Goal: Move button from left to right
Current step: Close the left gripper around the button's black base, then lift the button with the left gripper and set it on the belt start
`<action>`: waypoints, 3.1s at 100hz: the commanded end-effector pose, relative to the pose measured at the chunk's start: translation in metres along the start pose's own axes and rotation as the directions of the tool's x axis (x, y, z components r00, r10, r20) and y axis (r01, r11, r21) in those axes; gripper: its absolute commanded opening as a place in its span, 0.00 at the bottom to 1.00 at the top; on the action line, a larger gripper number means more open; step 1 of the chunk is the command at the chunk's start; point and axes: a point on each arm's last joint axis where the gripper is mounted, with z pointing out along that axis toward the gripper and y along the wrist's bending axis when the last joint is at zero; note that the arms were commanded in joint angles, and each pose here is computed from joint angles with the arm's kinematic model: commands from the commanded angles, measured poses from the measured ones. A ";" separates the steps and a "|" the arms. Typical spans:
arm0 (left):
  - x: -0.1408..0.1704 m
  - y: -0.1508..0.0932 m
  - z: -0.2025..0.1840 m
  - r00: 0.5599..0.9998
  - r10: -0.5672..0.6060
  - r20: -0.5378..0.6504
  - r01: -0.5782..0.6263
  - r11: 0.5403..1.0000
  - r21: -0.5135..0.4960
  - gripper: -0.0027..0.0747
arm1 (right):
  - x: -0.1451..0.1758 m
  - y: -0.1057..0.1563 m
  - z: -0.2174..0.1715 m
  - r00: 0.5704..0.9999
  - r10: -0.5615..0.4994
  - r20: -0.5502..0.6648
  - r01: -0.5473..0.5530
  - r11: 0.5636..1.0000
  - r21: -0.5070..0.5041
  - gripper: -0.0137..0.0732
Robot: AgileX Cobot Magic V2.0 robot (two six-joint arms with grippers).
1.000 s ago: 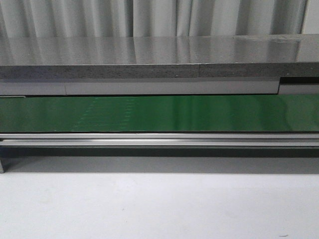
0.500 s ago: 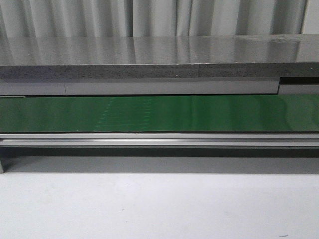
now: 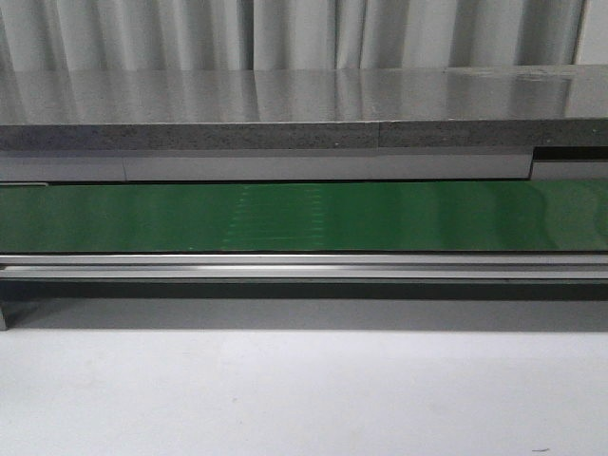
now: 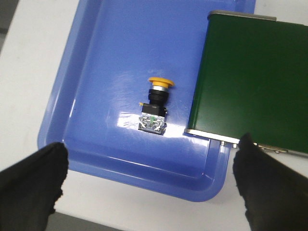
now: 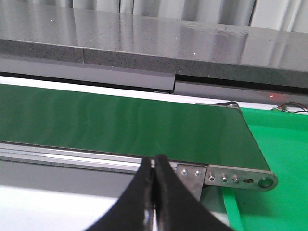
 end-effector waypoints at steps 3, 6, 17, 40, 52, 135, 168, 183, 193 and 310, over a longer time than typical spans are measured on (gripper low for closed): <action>-0.019 0.017 0.012 0.997 -0.050 0.055 0.048 0.998 0.029 0.86 | -0.011 0.000 -0.002 0.994 -0.008 0.111 0.008 1.000 0.002 0.08; -0.021 0.022 0.019 0.997 -0.059 0.040 0.058 0.998 0.026 0.86 | -0.011 0.000 -0.002 0.994 -0.008 0.111 0.008 1.000 0.002 0.08; -0.027 0.038 0.047 0.994 -0.105 0.016 0.105 0.994 0.003 0.86 | -0.011 0.000 -0.002 0.994 -0.008 0.111 0.008 1.000 0.002 0.08; -0.028 0.044 0.100 0.988 -0.135 -0.070 0.137 0.990 0.022 0.86 | -0.011 0.000 -0.002 0.994 -0.008 0.111 0.008 1.000 0.002 0.08; -0.026 0.041 0.124 0.984 -0.135 -0.120 0.141 0.989 0.041 0.86 | -0.011 0.000 -0.002 0.994 -0.008 0.111 0.008 1.000 0.002 0.08; -0.011 0.027 0.202 0.954 -0.131 -0.269 0.175 0.974 0.147 0.85 | -0.011 0.000 -0.002 0.994 -0.008 0.111 0.008 1.000 0.002 0.08; -0.006 0.025 0.211 0.945 -0.127 -0.303 0.179 0.972 0.150 0.83 | -0.011 0.000 -0.002 0.994 -0.008 0.111 0.008 1.000 0.002 0.08; -0.006 0.025 0.211 0.944 -0.127 -0.305 0.179 0.972 0.151 0.67 | -0.011 0.000 -0.002 0.994 -0.008 0.111 0.008 1.000 0.002 0.08; -0.005 0.025 0.211 0.942 -0.126 -0.310 0.179 0.972 0.152 0.54 | -0.011 0.000 -0.002 0.994 -0.008 0.111 0.008 1.000 0.002 0.08; -0.060 -0.023 0.121 0.988 -0.004 -0.151 0.055 0.940 0.338 0.08 | -0.011 0.000 -0.002 0.994 -0.008 0.111 0.008 1.000 0.002 0.08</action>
